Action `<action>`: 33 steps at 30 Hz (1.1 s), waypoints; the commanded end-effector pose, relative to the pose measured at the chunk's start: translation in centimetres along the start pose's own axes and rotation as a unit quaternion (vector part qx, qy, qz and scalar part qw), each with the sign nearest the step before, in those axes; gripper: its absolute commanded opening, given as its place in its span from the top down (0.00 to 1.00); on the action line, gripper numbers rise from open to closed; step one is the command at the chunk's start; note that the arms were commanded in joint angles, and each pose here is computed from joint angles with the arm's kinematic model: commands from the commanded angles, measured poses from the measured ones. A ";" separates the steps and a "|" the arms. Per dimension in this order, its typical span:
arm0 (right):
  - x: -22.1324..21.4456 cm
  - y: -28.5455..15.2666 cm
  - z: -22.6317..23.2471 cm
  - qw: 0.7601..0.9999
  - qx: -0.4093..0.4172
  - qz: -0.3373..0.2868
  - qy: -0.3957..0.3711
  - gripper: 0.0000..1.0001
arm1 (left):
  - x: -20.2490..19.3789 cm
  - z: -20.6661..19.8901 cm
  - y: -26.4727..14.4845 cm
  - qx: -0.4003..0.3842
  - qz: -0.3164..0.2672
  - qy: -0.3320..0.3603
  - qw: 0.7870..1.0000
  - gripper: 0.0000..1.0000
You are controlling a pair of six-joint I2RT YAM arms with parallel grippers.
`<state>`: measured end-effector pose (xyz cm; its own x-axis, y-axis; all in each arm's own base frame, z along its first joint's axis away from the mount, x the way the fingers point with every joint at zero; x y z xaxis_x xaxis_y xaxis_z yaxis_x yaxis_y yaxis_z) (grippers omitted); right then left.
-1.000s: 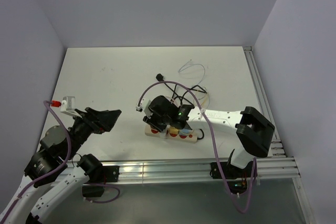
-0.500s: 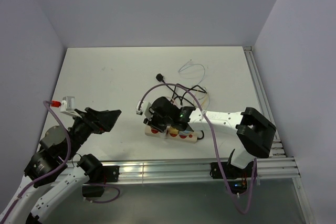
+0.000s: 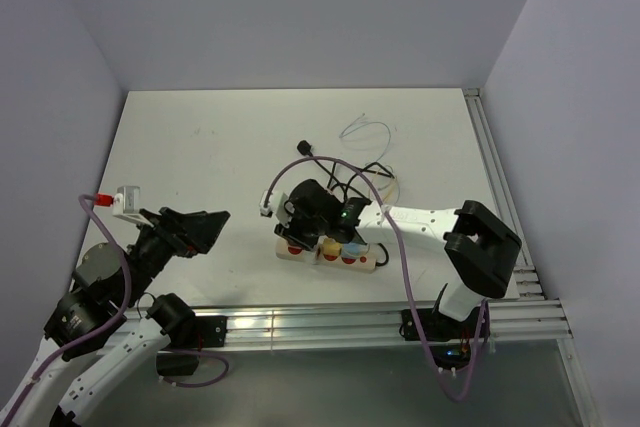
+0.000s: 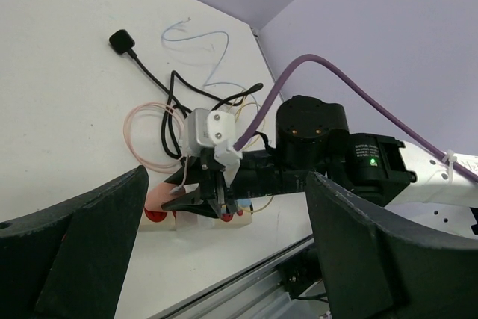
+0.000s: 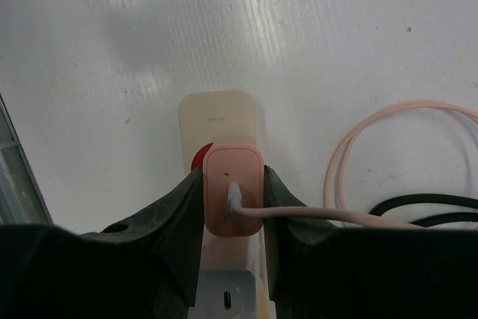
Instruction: Insert the plug
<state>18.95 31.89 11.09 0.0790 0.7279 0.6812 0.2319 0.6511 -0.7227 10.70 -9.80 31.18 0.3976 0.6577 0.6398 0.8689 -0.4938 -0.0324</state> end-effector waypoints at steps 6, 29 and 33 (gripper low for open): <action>-7.9 0.1 2.2 0.984 0.073 0.163 0.015 1.00 | 1.1 -1.0 -1.1 -0.028 -0.020 0.004 0.999 0.08; -11.7 -0.5 5.1 0.957 0.090 0.275 -0.002 0.96 | 1.3 -1.6 -0.8 -0.022 -0.008 0.008 1.000 0.07; -9.1 -0.9 3.3 0.970 0.034 0.239 -0.006 0.74 | 1.3 -1.7 -0.6 -0.022 -0.007 0.005 1.000 0.07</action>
<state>18.45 31.90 10.43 0.0225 0.8058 0.5917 0.2400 0.5702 -0.7856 10.13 -9.56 32.23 0.3972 0.6581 0.6396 0.8615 -0.5077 -0.0126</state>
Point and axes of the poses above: each gripper's point midway between its finger pads, its own y axis out along the fingers, its own z axis along the line the jaws close on, x = y × z, the point moved 5 cm from there along -y, back along the fingers, and after that the axes turned 6 degrees about -y, right-handed, at the moved point
